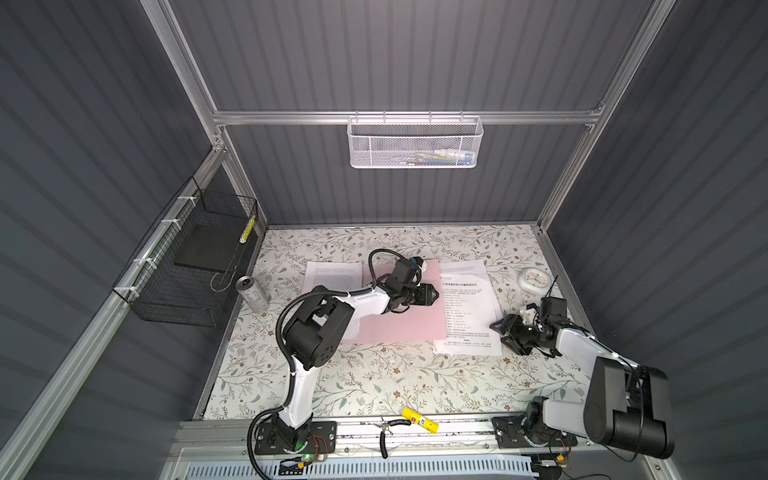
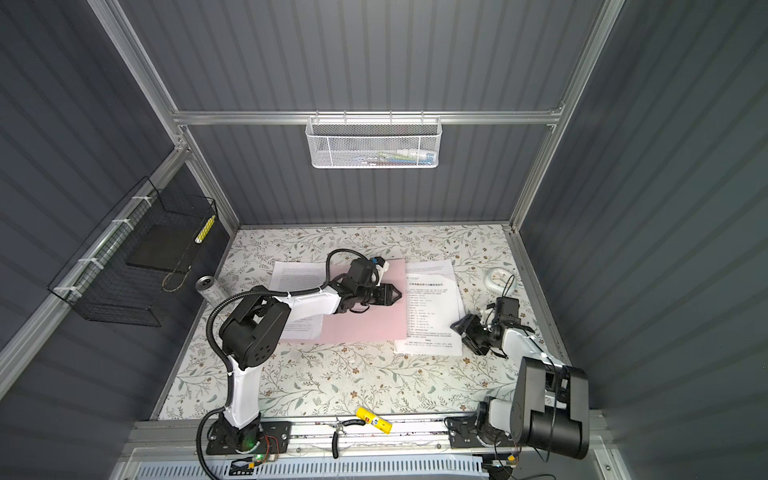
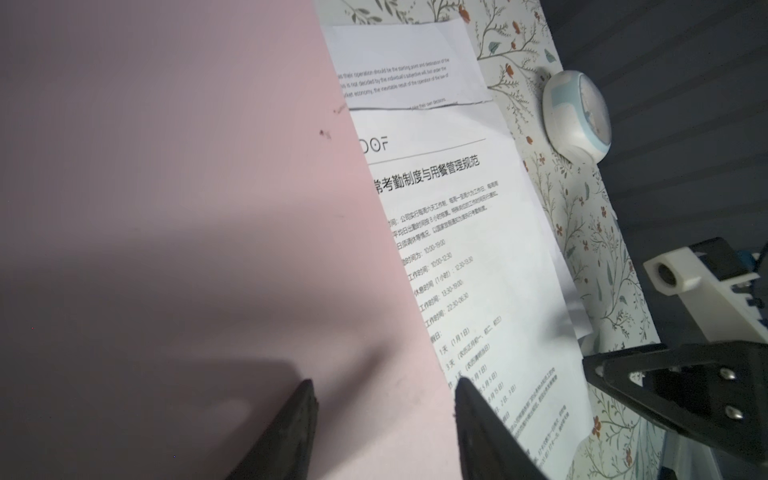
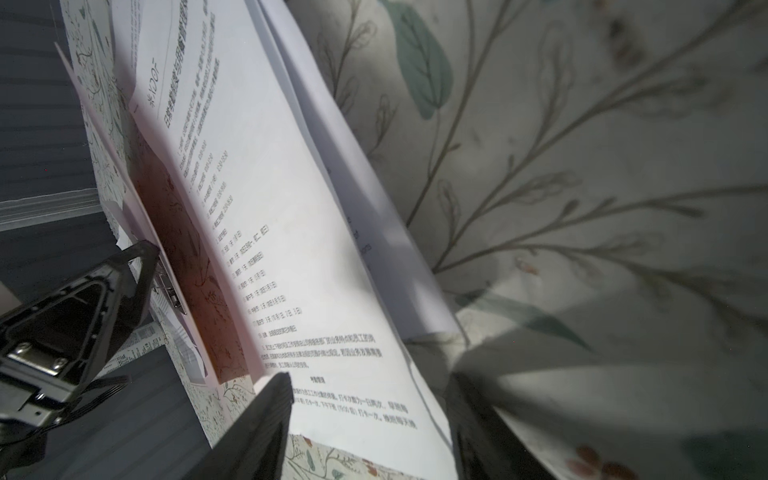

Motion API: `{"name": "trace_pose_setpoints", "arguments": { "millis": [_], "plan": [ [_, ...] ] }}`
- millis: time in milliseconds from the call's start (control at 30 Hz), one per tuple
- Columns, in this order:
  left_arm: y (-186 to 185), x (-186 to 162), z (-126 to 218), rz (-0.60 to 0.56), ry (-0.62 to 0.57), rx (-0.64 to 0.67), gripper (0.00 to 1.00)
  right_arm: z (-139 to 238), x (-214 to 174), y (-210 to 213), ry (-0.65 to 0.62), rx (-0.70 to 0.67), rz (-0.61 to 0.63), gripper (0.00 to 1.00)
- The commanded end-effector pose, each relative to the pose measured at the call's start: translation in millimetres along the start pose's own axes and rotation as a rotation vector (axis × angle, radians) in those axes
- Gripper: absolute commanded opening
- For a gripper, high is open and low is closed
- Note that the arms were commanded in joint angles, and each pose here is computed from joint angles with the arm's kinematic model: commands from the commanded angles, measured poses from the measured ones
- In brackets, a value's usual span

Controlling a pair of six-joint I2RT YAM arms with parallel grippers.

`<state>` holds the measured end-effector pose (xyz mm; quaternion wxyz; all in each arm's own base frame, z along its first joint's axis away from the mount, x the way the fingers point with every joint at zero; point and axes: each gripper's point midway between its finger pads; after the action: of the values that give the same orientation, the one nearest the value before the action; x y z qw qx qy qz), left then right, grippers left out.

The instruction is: Put the files into the folder

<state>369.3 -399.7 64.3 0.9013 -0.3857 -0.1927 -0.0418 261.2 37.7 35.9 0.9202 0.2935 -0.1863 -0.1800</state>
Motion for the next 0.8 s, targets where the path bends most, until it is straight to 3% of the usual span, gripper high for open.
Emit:
{"name": "trace_pose_setpoints", "arguments": {
  "millis": [0, 767],
  "plan": [
    [-6, -5, -10, 0.004, 0.032, -0.027, 0.54, 1, -9, 6, 0.021, 0.041, -0.017, 0.61],
    [10, -16, -24, 0.023, 0.059, -0.003, 0.51, -12, 8, 26, 0.015, 0.143, -0.001, 0.54]
  ]
}}
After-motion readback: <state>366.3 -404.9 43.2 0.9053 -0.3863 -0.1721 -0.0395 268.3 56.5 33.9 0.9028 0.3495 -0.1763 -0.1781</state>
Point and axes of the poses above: each gripper's point midway between its finger pads, its own z axis back along the fingers, its own y axis along the line the jaws close on, x = y × z, and after that the axes turned 15 degrees about z, right-handed
